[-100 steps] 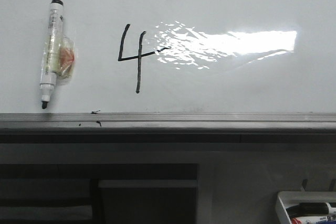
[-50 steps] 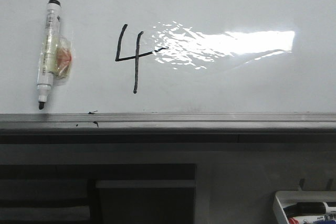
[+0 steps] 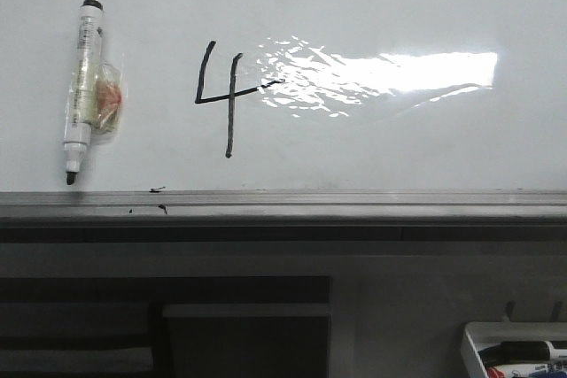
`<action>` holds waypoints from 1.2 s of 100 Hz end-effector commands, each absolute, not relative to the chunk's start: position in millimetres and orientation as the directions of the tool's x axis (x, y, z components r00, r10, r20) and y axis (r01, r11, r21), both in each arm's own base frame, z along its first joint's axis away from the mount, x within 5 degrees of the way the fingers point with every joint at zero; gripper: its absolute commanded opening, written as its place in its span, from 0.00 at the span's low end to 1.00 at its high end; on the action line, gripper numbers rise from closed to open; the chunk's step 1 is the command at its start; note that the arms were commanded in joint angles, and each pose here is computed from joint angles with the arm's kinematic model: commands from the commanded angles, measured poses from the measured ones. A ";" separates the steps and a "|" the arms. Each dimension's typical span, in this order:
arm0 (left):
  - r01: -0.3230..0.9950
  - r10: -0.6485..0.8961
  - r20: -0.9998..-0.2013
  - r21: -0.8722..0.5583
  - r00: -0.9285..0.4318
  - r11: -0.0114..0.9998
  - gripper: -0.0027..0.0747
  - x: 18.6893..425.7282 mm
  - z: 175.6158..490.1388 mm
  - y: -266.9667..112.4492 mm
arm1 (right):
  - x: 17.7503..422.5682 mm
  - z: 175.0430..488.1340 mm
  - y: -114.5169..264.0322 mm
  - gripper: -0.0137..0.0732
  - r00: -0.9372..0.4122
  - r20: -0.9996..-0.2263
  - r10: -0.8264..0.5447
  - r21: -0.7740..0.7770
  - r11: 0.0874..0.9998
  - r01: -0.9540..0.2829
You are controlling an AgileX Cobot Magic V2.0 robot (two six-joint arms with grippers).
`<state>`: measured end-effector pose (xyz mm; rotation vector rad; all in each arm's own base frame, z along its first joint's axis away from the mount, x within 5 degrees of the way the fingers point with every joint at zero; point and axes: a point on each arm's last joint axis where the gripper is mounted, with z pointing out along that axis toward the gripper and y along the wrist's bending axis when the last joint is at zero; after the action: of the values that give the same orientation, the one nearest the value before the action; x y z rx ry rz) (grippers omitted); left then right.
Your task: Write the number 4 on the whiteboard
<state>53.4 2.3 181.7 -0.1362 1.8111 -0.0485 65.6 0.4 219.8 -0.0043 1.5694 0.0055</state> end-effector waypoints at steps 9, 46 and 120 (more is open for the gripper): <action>-0.058 -0.124 -0.978 -0.116 -0.168 0.992 0.01 53.3 182.8 2.0 | 61.1 203.1 -1.4 0.09 0.073 -0.997 0.020 0.022 0.999 0.023; -0.058 -0.124 -0.978 -0.116 -0.168 0.992 0.01 53.3 182.8 2.0 | 53.0 173.3 -3.5 0.09 -0.238 -0.971 0.019 0.007 0.999 0.053; -0.058 -0.124 -0.978 -0.116 -0.168 0.992 0.01 53.3 182.8 2.0 | 53.0 173.3 -3.5 0.09 -0.238 -0.971 0.019 0.007 0.999 0.053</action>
<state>53.4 2.3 181.7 -0.1365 1.8110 -0.0490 53.5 -2.6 179.4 0.0569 1.8147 -0.0106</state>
